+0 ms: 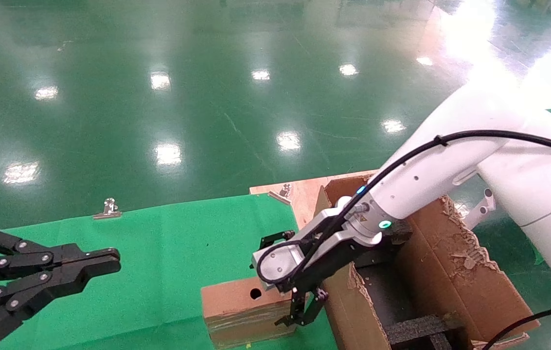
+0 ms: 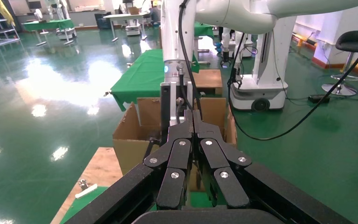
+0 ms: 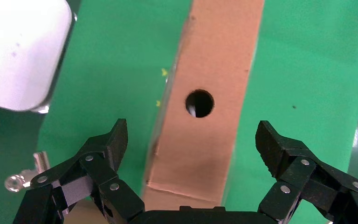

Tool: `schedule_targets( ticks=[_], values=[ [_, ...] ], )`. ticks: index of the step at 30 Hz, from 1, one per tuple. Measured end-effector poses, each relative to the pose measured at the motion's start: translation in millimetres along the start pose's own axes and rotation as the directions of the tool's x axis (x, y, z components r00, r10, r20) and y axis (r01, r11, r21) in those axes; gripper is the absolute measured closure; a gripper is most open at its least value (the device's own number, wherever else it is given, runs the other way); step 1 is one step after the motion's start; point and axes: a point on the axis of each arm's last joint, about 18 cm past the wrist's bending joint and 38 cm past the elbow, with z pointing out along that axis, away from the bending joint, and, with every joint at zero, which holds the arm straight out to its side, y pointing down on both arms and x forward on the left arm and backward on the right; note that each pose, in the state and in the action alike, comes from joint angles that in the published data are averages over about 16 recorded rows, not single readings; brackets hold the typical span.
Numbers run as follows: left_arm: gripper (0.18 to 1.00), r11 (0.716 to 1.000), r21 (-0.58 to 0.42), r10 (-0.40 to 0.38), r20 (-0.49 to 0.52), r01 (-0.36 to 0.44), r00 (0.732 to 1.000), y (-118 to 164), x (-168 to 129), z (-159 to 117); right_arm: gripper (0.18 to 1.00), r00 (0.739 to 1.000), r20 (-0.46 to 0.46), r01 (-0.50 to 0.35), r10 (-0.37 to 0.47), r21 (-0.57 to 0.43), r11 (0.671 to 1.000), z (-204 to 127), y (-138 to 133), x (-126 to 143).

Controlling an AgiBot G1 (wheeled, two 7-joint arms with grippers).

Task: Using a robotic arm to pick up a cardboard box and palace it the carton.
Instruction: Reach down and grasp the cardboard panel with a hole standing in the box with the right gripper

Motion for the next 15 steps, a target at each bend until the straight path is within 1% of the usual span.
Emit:
schedule_targets(
  ticks=[9,15],
  values=[
    [0.993,1.0,0.0,0.0,0.0,0.0,1.0,0.1,0.0,0.0,0.18,1.0,0.001,0.015,-0.015,-0.021,1.0,5.9,-1.5,5.7],
    [0.98,1.0,0.0,0.0,0.0,0.0,1.0,0.1,0.0,-0.1,0.195,1.0,0.0,0.014,-0.014,-0.021,1.0,6.5,-1.7,6.2]
  ],
)
